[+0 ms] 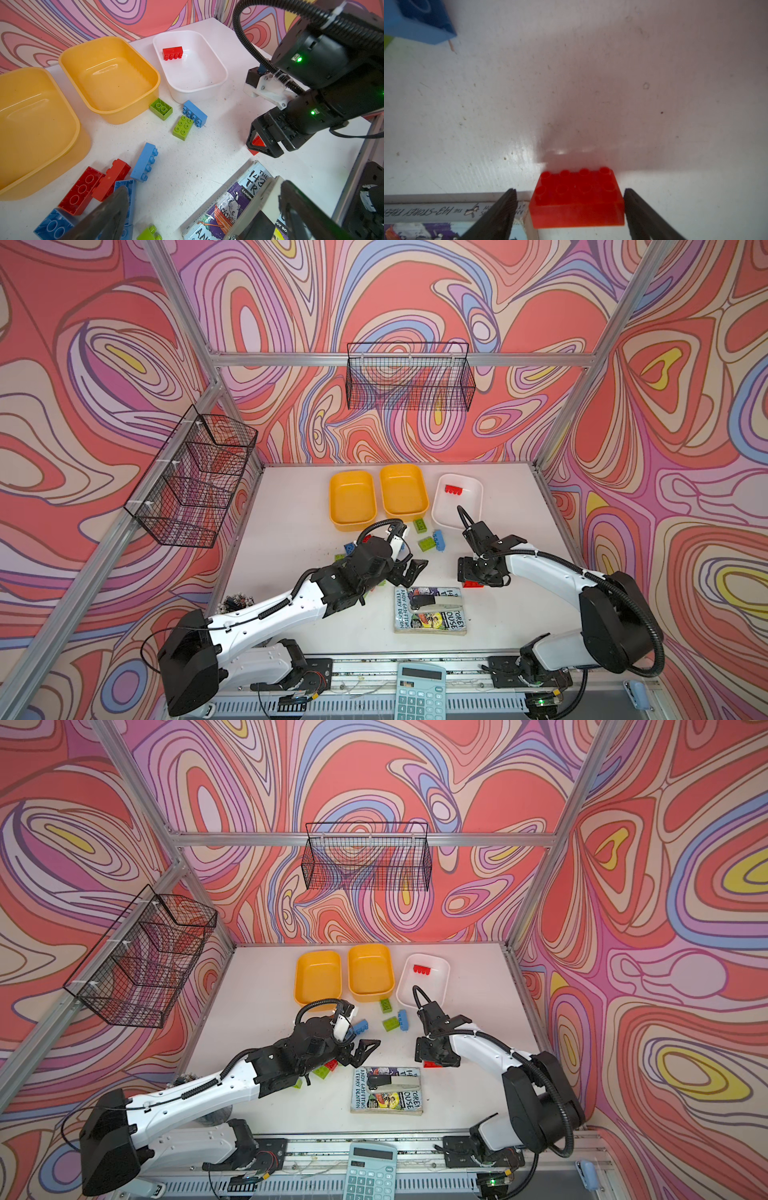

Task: Sort the legos into containers by color
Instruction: 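Lift the red brick and carry it over the white bin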

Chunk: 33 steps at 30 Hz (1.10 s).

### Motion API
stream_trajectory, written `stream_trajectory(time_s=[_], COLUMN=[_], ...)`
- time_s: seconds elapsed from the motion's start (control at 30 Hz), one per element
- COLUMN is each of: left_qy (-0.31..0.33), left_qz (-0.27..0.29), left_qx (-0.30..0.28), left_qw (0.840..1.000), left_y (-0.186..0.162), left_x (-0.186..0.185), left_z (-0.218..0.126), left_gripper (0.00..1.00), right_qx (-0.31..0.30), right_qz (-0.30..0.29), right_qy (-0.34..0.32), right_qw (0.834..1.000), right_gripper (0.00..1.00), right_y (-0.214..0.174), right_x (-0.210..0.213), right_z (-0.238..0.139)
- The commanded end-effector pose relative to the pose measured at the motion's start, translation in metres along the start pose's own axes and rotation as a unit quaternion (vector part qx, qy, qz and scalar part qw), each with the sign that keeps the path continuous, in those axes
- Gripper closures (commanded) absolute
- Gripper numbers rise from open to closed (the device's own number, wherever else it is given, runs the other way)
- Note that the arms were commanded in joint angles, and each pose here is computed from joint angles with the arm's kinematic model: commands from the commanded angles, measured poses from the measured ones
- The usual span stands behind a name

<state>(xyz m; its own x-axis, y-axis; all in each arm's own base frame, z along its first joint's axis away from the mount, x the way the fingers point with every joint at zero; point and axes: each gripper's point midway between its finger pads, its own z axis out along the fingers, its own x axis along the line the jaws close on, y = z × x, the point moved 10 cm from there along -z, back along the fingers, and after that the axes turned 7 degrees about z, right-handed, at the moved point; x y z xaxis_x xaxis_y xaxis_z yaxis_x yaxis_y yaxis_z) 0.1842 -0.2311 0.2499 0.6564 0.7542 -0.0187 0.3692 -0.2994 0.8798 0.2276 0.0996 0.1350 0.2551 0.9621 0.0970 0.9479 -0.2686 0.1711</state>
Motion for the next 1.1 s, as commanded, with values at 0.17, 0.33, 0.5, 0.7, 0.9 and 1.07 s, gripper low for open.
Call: stream_trajectory(time_s=[0.17, 0.33, 0.5, 0.7, 0.9, 1.07], left_qy=[0.003, 0.005, 0.009, 0.008, 0.023, 0.019], left_qz=[0.001, 0.001, -0.002, 0.003, 0.019, 0.022], left_qx=[0.019, 0.019, 0.02, 0.021, 0.021, 0.024], left_qw=[1.0, 1.0, 1.0, 1.0, 0.999, 0.999], left_y=[-0.007, -0.007, -0.01, -0.01, -0.003, 0.0], left_x=[-0.001, -0.001, 0.0, -0.001, 0.0, -0.002], left_z=[0.003, 0.004, 0.004, 0.007, 0.011, 0.014], left_gripper=[0.0, 0.0, 0.0, 0.0, 0.0, 0.0], right_qx=[0.006, 0.004, 0.007, 0.004, -0.022, -0.034], right_qz=[0.007, 0.015, 0.009, 0.009, 0.018, 0.027], right_qy=[-0.015, -0.013, -0.015, -0.013, 0.0, 0.01], right_qw=[1.0, 1.0, 1.0, 1.0, 1.0, 0.999], right_gripper=[0.2, 0.26, 0.34, 0.42, 0.45, 0.46], right_y=[-0.007, -0.006, -0.004, -0.001, 0.005, 0.011], right_x=[-0.004, -0.003, -0.002, 0.0, 0.004, 0.009], right_z=[0.014, 0.017, 0.019, 0.02, 0.008, -0.004])
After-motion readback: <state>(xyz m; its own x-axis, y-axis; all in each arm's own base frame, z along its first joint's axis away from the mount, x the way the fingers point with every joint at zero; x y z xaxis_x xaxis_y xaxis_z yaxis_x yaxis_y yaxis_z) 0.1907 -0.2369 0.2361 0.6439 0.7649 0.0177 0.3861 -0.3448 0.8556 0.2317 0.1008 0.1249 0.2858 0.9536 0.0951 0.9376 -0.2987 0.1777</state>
